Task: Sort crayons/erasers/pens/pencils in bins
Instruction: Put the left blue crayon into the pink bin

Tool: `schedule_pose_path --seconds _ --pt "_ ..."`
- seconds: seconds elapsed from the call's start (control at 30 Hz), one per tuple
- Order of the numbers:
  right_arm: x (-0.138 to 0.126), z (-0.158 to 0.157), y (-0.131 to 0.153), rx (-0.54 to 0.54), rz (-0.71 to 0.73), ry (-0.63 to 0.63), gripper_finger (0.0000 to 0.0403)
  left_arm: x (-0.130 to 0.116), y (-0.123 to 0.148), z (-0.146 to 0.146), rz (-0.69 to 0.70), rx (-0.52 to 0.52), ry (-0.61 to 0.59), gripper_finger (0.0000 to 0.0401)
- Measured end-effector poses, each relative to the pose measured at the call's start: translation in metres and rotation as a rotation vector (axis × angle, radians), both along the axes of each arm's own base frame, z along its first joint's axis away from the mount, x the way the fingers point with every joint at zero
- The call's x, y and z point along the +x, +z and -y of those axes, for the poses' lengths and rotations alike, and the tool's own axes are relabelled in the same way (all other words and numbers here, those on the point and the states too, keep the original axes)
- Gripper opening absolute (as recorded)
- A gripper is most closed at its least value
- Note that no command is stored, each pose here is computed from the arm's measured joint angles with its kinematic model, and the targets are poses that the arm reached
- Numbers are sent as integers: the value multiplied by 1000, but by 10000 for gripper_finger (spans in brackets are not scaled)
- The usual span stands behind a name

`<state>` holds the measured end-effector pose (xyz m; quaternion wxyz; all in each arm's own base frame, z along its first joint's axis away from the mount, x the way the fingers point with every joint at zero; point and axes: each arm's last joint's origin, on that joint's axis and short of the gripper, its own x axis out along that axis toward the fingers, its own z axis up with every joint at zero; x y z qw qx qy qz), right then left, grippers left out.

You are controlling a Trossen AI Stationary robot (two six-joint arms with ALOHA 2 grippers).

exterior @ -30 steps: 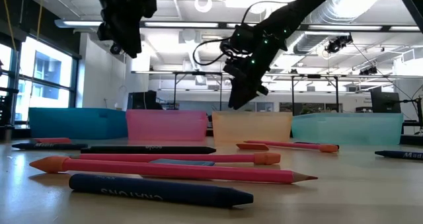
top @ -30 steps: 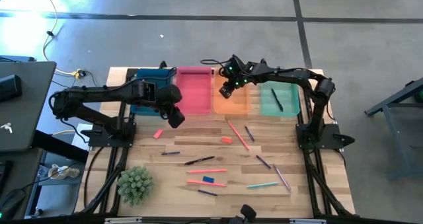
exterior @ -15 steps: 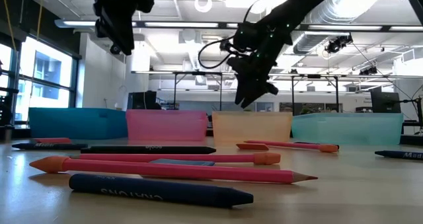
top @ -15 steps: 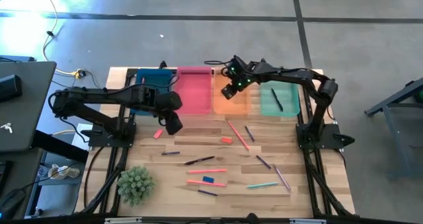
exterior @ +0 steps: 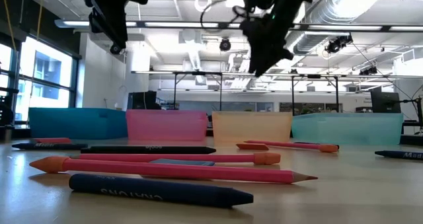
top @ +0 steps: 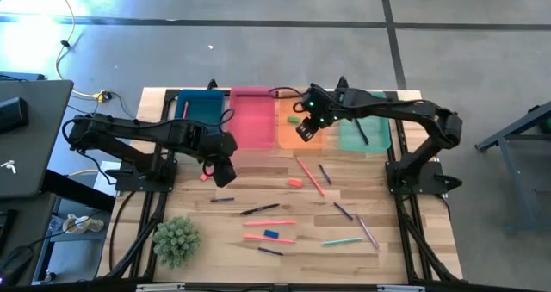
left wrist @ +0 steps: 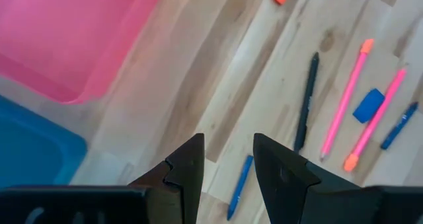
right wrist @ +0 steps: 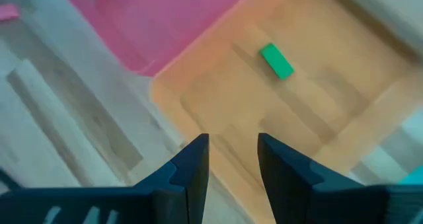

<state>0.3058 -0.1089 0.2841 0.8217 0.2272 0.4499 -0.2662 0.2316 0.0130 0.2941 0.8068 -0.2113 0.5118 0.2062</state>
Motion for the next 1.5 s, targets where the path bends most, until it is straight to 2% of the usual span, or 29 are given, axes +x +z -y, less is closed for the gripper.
schedule_pose_path --seconds 0.17,0.47,0.63,0.8,1.17,1.33,1.5 --pt "-16 -18 17 -30 -23 6 122 0 0 11 7 -31 -6 128" --pt "-48 -41 40 -88 -87 21 122 0 0 23 17 -50 35 186" --pt "-60 -49 45 -99 -140 81 122 3 0 24 43 -53 59 189" --pt "-69 -56 46 -115 -196 120 122 18 -3 23 98 -38 29 189" --pt "-86 -67 53 -186 -263 114 122 32 -34 32 -92 -25 -22 190" --pt "-98 -69 56 -186 -273 113 122 35 -39 43 -104 -21 -60 191" --pt "-123 -73 33 -145 -269 41 122 35 -41 52 -117 -27 -94 191"
